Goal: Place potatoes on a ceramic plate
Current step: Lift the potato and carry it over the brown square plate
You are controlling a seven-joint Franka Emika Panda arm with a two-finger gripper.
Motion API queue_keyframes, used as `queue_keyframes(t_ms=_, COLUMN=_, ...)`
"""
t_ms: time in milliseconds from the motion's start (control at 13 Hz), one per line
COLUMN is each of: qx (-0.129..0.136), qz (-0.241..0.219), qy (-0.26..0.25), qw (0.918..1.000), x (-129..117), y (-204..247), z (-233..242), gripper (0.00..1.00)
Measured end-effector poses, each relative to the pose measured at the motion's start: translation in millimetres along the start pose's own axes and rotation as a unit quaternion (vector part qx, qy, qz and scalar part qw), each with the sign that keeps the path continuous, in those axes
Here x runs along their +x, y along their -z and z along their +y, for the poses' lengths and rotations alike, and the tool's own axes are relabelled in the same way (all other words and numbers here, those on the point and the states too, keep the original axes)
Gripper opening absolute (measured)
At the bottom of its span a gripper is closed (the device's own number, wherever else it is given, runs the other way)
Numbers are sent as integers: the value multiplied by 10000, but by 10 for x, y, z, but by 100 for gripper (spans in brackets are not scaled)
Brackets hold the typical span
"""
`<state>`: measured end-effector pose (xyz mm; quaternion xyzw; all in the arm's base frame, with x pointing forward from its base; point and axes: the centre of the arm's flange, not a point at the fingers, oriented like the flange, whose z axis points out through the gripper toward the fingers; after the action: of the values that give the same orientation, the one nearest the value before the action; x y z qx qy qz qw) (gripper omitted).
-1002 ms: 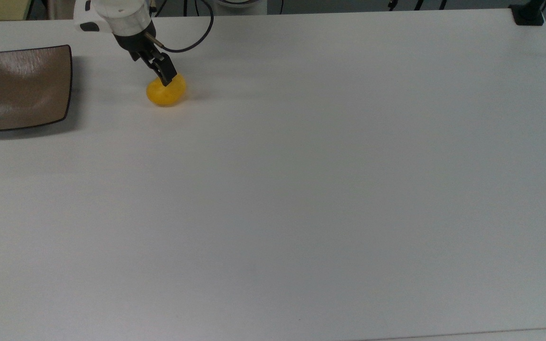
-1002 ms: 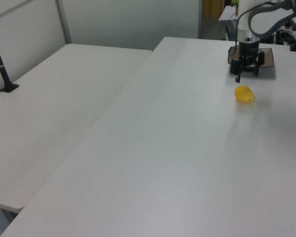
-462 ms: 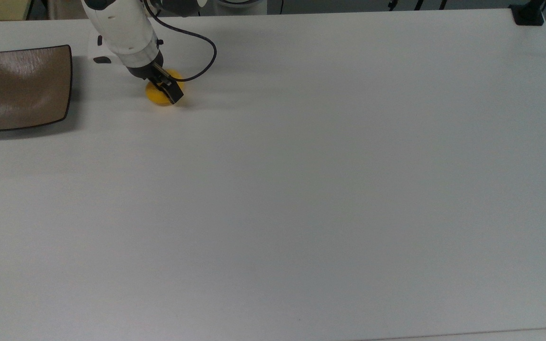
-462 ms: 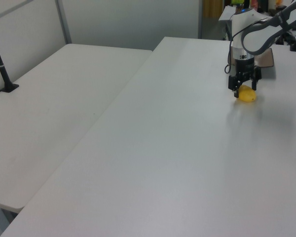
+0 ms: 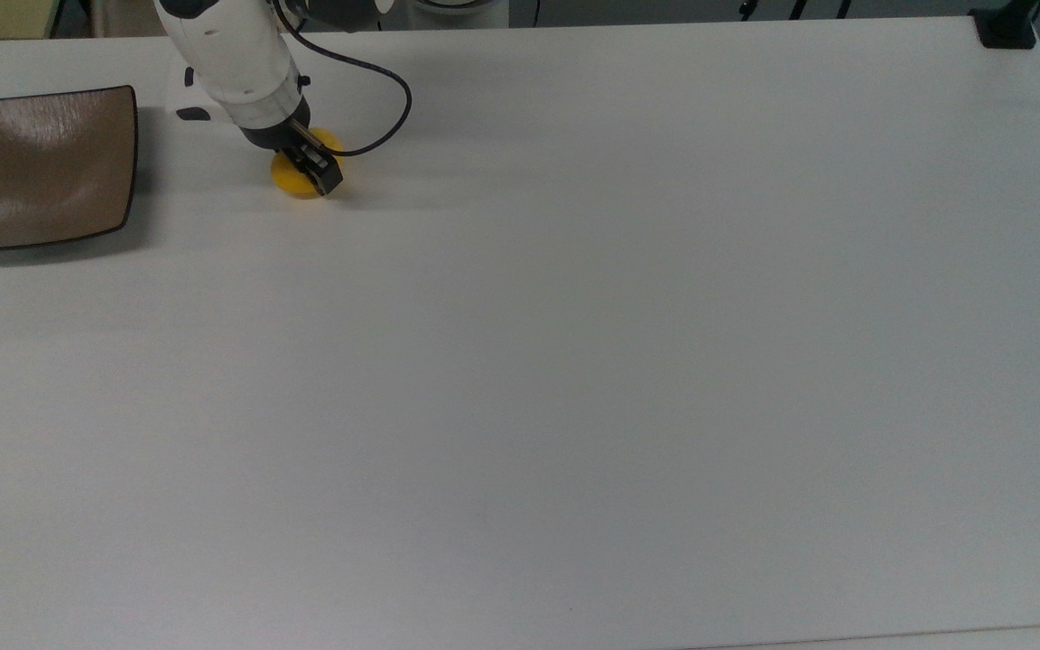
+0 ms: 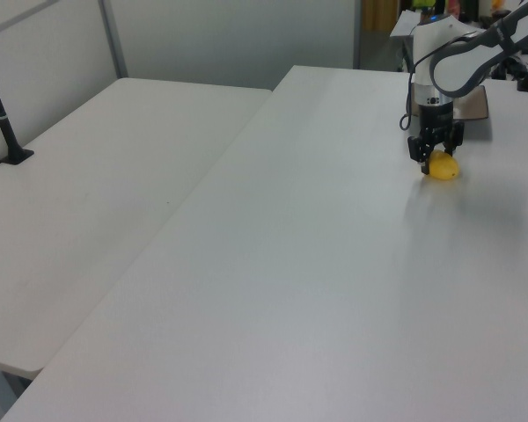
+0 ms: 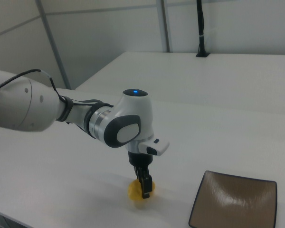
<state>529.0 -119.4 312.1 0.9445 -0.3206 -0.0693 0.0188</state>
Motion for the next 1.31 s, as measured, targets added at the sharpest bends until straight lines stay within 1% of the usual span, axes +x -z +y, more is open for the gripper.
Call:
queue_keyframes(t_ms=154, qx=38, qz=83, qy=-3, qw=10000, x=31, y=86, z=-12, gripper=68)
queue_keyframes(t_ms=308, qx=167, qz=356, qy=-33, qw=9992, x=139, y=375, z=-26, gripper=68)
queue_keyframes(t_ms=539, qx=364, qz=797, qy=-95, qw=9961, x=326, y=858, z=105, gripper=68)
queue_keyframes(t_ms=771, qx=367, qz=945, qy=178, qw=9947, x=429, y=1000, z=272, gripper=68)
queue_keyframes(t_ms=848, qx=367, qz=1045, qy=290, qw=9934, x=501, y=1093, z=385, gripper=68)
queue_keyframes(t_ms=1079, qx=335, qz=1435, qy=649, qw=9870, x=719, y=1461, z=739, gripper=67)
queue_keyframes(t_ms=1233, qx=276, qz=1743, qy=995, qw=9793, x=835, y=1670, z=952, gripper=67)
queue_keyframes(t_ms=1310, qx=250, qz=1986, qy=1158, qw=9729, x=891, y=1731, z=1022, gripper=67)
